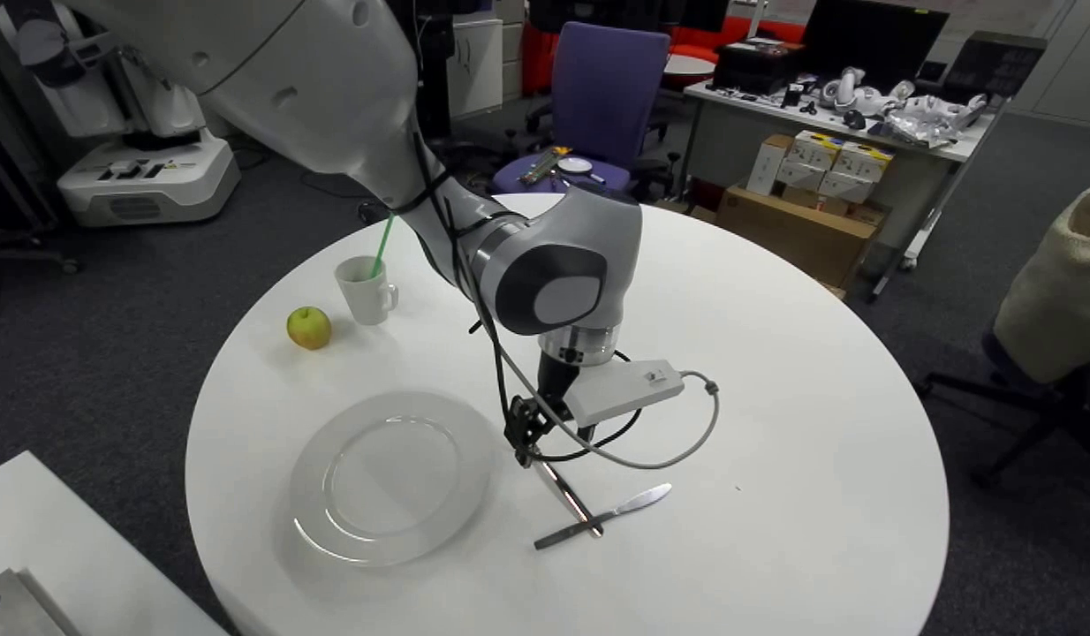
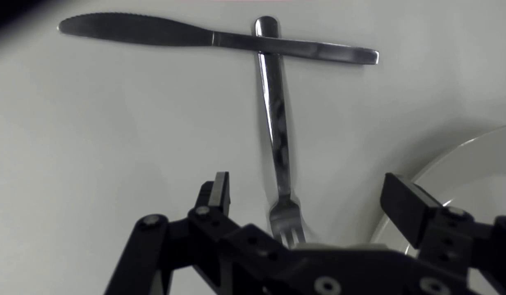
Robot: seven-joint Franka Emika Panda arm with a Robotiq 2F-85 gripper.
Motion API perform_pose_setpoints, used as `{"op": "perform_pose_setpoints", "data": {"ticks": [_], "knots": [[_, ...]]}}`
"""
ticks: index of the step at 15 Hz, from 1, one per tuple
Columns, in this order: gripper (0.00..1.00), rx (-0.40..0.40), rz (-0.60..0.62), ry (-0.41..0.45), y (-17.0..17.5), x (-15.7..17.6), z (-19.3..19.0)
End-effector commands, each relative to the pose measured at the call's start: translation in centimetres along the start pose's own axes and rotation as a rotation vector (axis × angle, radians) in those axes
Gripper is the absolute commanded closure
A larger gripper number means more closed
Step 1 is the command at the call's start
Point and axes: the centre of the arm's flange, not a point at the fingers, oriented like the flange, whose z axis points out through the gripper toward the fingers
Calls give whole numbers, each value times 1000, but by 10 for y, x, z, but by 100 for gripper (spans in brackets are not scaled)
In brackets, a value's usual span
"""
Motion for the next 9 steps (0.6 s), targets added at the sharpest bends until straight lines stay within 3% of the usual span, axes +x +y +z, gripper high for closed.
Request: {"op": "perform_pose_setpoints", "data": {"ticks": [1, 9], "knots": [[0, 6, -42, -47, 19, -1, -1], [0, -38, -85, -98, 17, 18, 26]]}}
